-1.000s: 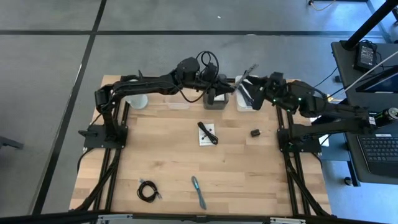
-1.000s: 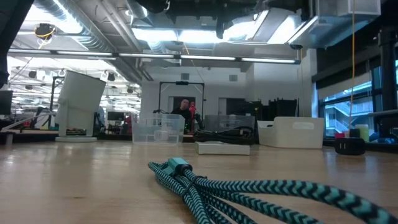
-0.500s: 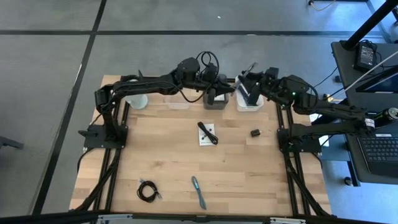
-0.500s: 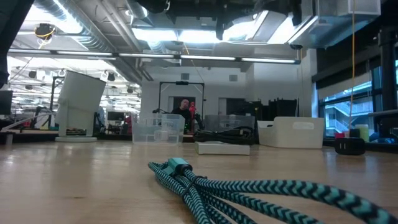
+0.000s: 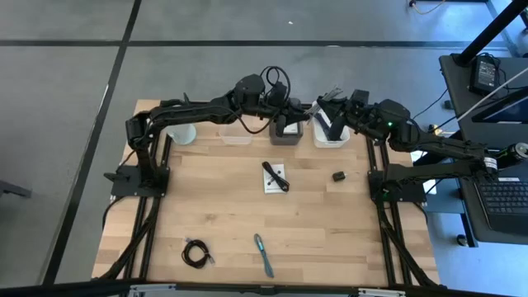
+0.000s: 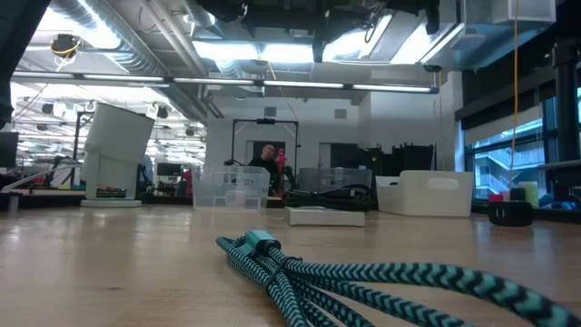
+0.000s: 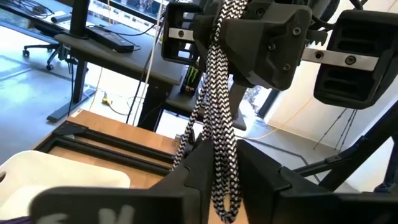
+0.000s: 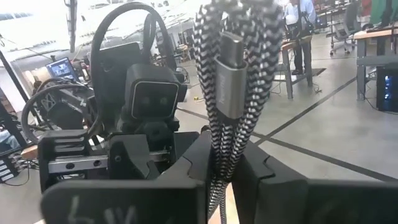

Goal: Pick and place items into bin
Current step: Put the white charger cable into the white bin

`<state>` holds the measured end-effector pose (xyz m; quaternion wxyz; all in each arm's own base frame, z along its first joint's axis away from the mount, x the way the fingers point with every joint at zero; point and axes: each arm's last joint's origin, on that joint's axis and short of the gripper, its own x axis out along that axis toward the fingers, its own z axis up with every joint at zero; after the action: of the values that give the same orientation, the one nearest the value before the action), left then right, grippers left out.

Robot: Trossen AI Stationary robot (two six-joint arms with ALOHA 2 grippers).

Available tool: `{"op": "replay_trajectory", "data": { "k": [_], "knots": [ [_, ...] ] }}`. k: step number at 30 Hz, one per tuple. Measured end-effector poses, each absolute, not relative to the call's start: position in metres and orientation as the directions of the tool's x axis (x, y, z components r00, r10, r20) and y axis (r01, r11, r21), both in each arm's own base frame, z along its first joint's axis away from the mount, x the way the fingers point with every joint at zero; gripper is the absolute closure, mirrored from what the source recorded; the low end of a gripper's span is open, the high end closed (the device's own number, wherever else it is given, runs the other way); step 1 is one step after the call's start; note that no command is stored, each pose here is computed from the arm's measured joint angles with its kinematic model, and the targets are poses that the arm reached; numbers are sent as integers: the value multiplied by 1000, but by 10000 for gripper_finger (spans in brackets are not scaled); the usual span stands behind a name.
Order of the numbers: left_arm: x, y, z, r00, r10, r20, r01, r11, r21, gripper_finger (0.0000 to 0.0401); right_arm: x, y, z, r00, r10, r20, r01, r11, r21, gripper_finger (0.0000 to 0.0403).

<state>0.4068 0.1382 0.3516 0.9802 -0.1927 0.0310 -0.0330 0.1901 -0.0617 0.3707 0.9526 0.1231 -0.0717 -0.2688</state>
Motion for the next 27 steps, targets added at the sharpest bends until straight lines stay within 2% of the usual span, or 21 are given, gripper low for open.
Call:
{"op": "replay_trajectory", "data": {
  "k": [9, 16, 21, 25, 27],
  "knots": [
    [406, 143, 352, 999, -16, -48, -2, 933, -361, 278, 190, -62, 369, 843, -535, 53, 507, 825, 249, 375],
    [398, 162, 352, 999, 18, -47, -35, 921, -388, 272, 190, -63, 369, 841, -538, 52, 513, 825, 239, 367],
    [390, 177, 351, 997, -62, -48, 36, 906, -423, 272, 185, -72, 365, 816, -578, 16, 560, 796, 229, 375],
    [384, 186, 343, 990, -4, -143, -61, 893, -445, 272, 176, -86, 364, 763, -640, -91, 640, 726, 252, 373],
    [381, 188, 335, 970, 65, -233, -155, 905, -395, 274, 171, -92, 366, 728, -671, -143, 683, 692, 235, 372]
  ]
}}
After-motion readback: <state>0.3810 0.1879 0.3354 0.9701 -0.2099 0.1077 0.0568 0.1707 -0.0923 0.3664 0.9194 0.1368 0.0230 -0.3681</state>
